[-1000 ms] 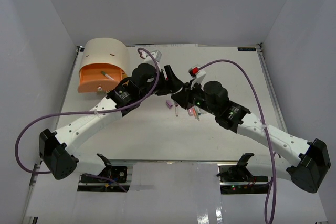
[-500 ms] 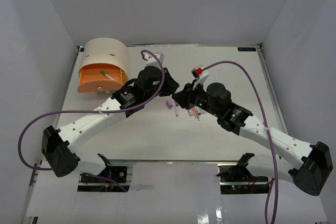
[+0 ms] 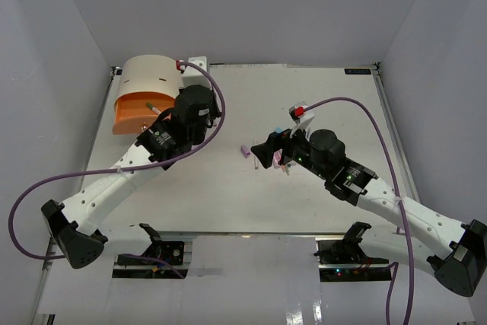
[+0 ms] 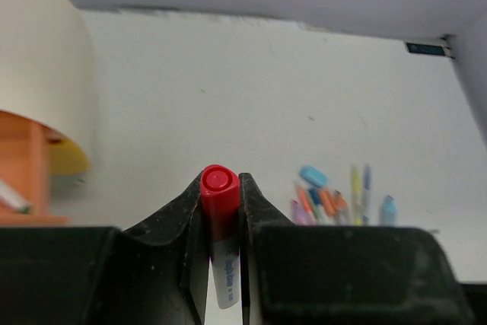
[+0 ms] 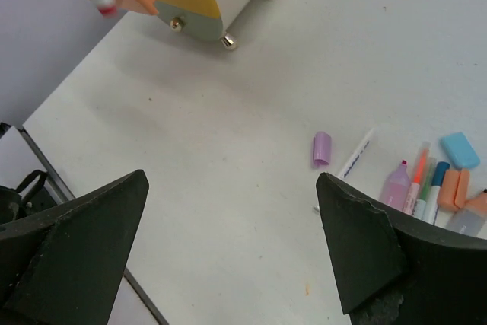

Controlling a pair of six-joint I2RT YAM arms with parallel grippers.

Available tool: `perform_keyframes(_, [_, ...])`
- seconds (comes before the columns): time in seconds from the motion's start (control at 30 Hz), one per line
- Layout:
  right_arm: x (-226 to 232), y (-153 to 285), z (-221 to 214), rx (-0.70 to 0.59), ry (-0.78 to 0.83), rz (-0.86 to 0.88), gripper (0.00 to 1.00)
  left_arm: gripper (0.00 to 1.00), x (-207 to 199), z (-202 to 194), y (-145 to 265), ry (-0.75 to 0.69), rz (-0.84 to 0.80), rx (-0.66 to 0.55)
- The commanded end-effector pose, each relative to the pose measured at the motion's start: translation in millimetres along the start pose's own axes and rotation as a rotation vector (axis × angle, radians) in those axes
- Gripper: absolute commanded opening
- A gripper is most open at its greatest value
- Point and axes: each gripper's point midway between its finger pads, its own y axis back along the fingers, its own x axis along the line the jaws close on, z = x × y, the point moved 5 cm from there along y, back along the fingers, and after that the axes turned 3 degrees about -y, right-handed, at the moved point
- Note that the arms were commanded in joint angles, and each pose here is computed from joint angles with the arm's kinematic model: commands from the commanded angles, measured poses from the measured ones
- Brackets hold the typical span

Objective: Sort the stationery into containers
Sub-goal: Place the pen in the storage box.

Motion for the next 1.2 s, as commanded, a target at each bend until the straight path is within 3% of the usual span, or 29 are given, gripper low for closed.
perform_keyframes(0.0, [-9.6, 8.3, -2.2, -0.025, 0.026, -0.051, 0.98, 0.1, 68.2, 69.1, 27.2, -0.195, 0.295, -0.202])
perform_keyframes(0.07, [-13.1, 9.9, -7.8, -0.019, 0.03, -0.06, 0.97, 0.1, 102.6, 89.0, 27.0, -0.326, 0.407, -0.266])
perform_keyframes(0.23, [-14.0, 9.0, -15.1, 0.004, 0.034, -0.051, 0.97, 0.1, 150.9, 115.7, 24.4, -0.465, 0.518, -0.343])
perform_keyframes(0.33, [-14.5, 8.4, -18.7, 0.015, 0.036, -0.048, 0.97, 0.11, 172.2, 111.7, 11.6, -0.534, 0.543, -0.317])
perform_keyframes(0.73, [-21.4, 11.6, -30.5, 0.034, 0.045, -0.067, 0.97, 0.14, 222.3, 68.3, -19.9, -0.538, 0.619, -0.273])
perform_keyframes(1.17, [-25.9, 7.6, -38.9, 0.066, 0.045, -0.086, 0.97, 0.48, 228.6, 39.9, -28.5, -0.526, 0.598, -0.21])
